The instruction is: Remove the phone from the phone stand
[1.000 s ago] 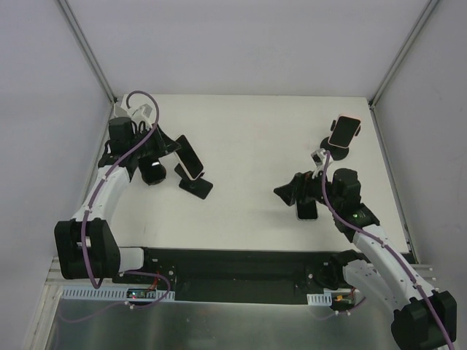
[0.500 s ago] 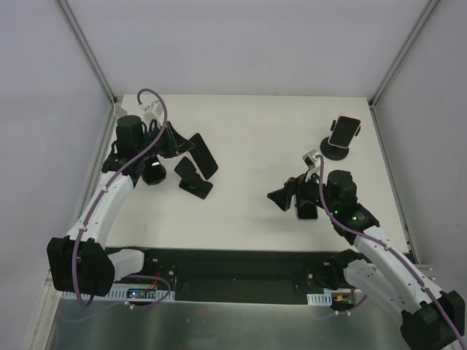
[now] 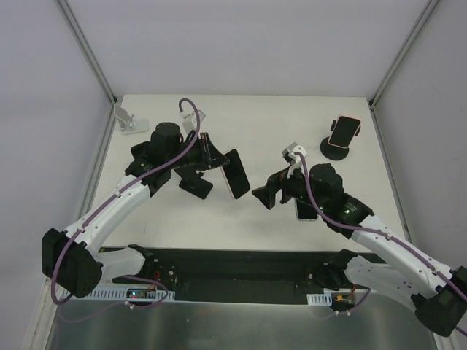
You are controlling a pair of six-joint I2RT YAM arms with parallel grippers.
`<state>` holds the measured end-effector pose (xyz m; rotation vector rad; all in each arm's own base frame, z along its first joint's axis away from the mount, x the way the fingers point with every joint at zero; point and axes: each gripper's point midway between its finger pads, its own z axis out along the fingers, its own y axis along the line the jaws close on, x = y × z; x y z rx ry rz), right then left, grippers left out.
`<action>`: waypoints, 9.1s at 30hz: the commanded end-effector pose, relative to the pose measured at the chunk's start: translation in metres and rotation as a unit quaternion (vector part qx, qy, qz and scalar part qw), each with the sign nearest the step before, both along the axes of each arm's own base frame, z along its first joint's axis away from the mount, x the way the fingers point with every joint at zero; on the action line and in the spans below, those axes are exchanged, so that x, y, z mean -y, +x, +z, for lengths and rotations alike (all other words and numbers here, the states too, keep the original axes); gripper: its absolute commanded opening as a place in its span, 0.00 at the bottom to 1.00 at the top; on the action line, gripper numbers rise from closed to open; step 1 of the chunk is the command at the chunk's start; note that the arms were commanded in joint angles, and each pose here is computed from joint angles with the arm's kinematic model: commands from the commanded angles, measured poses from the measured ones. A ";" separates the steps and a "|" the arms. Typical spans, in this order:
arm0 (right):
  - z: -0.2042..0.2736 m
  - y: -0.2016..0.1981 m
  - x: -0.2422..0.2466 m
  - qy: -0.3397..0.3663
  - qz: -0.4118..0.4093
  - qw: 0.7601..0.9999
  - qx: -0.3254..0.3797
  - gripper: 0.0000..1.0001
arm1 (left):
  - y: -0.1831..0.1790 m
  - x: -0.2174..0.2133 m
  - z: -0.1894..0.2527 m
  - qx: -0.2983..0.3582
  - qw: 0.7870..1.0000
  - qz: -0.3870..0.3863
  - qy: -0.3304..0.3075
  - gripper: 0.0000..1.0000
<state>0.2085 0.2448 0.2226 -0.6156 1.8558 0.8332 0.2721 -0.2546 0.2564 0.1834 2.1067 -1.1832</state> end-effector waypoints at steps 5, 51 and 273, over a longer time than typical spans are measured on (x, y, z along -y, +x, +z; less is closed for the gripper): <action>0.029 0.006 -0.024 -0.007 -0.029 0.999 0.037 0.96 | -0.005 0.031 0.044 0.035 0.998 -0.013 -0.045 0.00; 0.002 0.025 -0.064 -0.045 -0.074 0.996 -0.001 0.88 | -0.018 0.050 0.047 0.021 0.997 -0.037 -0.057 0.00; -0.055 0.050 0.082 -0.017 -0.231 0.973 0.004 0.96 | 0.343 -0.276 -0.036 0.034 0.943 0.324 0.061 0.00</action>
